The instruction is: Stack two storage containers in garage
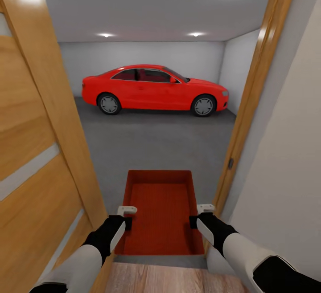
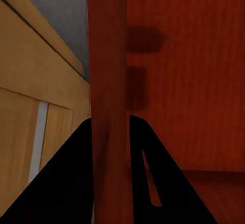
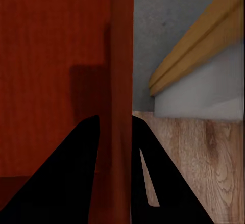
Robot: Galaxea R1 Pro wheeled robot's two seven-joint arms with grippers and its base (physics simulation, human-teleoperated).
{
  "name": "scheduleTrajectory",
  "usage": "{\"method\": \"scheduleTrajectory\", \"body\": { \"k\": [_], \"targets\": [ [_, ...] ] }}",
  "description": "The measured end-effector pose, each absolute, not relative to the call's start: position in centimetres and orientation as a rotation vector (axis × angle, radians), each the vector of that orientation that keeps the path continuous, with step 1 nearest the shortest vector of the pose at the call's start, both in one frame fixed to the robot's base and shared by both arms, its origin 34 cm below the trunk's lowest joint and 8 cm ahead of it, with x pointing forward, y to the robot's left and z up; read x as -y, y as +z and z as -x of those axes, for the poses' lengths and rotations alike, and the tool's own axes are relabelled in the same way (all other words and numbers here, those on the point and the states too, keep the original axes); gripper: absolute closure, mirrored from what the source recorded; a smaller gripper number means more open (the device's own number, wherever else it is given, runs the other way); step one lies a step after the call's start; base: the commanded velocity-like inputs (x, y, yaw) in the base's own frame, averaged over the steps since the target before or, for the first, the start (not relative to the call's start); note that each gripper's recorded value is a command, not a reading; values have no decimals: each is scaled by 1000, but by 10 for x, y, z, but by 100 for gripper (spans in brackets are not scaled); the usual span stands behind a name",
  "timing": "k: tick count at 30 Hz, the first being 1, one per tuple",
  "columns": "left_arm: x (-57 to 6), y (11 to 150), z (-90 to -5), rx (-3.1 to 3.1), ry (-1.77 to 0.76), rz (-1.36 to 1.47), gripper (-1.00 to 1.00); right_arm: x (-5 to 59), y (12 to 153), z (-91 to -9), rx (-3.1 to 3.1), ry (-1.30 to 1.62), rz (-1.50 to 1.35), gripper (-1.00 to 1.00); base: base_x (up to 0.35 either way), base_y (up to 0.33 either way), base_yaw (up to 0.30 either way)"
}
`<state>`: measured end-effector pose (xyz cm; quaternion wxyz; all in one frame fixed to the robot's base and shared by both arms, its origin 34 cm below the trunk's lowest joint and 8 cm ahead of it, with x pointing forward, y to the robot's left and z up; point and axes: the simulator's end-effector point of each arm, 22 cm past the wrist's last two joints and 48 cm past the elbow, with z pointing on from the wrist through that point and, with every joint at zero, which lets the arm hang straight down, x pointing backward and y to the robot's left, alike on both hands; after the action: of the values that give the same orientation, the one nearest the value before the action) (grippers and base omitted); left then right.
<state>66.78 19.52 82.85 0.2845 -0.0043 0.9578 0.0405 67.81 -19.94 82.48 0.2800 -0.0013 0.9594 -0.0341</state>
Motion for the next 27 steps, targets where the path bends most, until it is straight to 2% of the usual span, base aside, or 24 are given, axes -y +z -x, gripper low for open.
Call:
{"method": "scheduleTrajectory", "body": {
  "k": [22,27],
  "targets": [
    [-195,828,-667,-2564,109,11,100,200,824,-678,-2574,-91,4,100,0,1,-58],
    [-194,827,-666,-2567,109,10,100,200,823,-676,-2577,-90,4,100,82,165,-2]
  ]
}}
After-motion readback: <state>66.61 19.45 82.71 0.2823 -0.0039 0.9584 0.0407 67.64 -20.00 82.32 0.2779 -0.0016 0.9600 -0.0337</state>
